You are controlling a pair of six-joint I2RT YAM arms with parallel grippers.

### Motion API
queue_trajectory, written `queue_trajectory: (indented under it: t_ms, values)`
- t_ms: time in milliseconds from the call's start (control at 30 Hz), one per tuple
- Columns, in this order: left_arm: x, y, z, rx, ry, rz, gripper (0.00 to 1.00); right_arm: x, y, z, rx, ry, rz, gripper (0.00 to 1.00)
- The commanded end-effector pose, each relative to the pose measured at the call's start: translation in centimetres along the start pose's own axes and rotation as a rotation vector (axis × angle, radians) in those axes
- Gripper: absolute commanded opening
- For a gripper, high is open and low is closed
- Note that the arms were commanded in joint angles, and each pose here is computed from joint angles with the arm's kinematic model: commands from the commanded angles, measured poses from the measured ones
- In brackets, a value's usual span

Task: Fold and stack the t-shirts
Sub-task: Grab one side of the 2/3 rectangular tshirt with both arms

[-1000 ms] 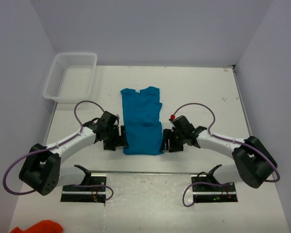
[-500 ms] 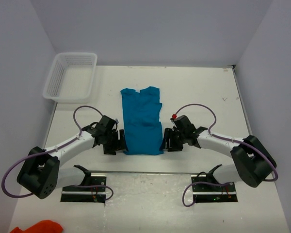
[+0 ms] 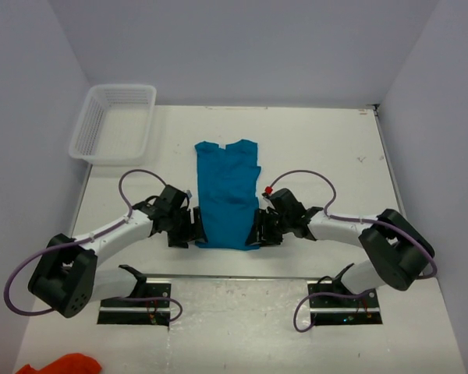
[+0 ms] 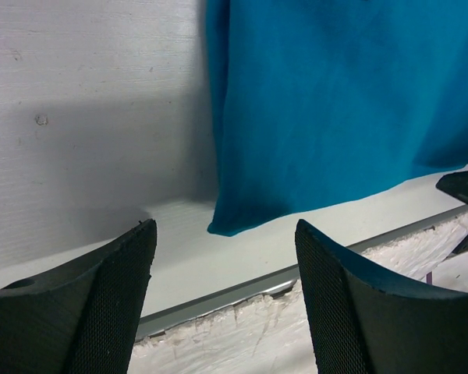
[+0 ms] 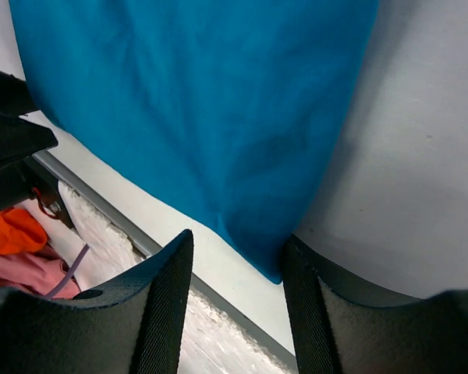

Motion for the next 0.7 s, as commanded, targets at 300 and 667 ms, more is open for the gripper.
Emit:
queue_trajectory:
  t_ms: [300,667]
  values:
    - [-0.4,0.1,-0.6,-0.016,0.018,0.023,0.73,-2.2,0.7,1.4,0.004,0.031,0.125,0.49]
    - [-0.6,0.3,-1.0,-0.020,0.019,0.037,0.73,-2.1,-0.1,1.4,-0.022,0.028,0.135,0.17]
Point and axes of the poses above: each gripper's point midway between its finger pads, its own y axis out along the fingers, its own x axis along the line the jaws close on, z = x × y, the point moved 6 cm from there along -y, back along the fingers, and after that the axes turned 14 degrees about y, right-handed, at the moved point
